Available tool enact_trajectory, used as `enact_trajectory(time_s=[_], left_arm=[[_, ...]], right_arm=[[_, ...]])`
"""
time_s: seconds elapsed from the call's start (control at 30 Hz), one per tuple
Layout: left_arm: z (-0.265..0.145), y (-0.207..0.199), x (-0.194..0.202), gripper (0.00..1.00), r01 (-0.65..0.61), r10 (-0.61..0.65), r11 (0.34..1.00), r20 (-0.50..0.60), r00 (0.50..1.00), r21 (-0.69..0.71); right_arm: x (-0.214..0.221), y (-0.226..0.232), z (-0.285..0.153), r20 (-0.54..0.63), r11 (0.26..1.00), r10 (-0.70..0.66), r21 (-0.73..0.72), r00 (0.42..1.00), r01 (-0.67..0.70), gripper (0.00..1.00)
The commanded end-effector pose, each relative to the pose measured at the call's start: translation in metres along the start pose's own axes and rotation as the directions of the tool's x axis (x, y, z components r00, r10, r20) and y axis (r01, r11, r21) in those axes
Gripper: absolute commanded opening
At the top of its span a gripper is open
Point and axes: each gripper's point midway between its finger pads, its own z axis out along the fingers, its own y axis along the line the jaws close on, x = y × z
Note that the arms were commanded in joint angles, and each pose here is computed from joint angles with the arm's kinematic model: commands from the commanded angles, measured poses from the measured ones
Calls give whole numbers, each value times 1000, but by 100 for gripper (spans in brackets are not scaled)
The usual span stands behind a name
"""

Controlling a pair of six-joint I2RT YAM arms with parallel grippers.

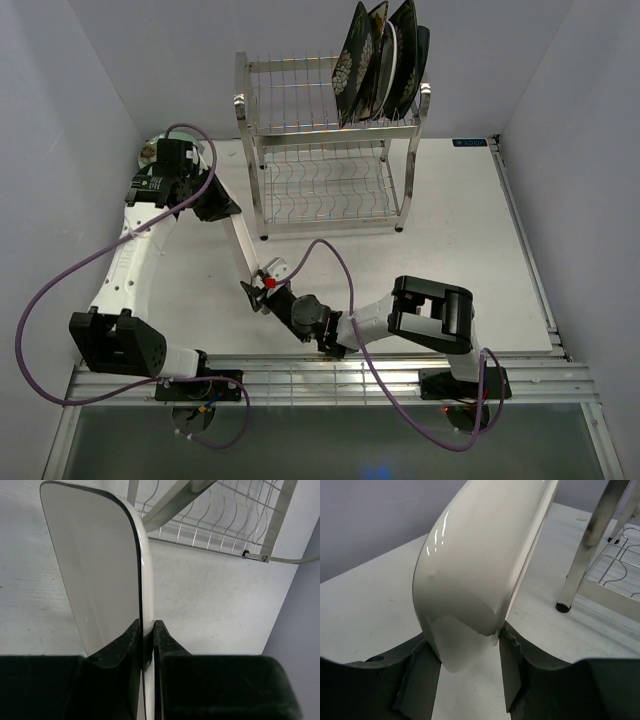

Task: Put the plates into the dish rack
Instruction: Pick up the plate at the center of the board.

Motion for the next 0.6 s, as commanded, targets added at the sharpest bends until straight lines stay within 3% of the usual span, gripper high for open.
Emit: enact_trajectory(time_s=[0.0, 0.57], left_arm=[[-38, -32, -31, 0, -53, 39, 994, 137, 990, 96], [-115, -97, -73, 0, -128, 41, 956, 314, 948, 264]], right_arm=[[-75, 11, 9, 157, 999, 32, -13, 987, -31, 19], [-177, 14, 22, 297, 997, -83, 19, 951, 81, 19]])
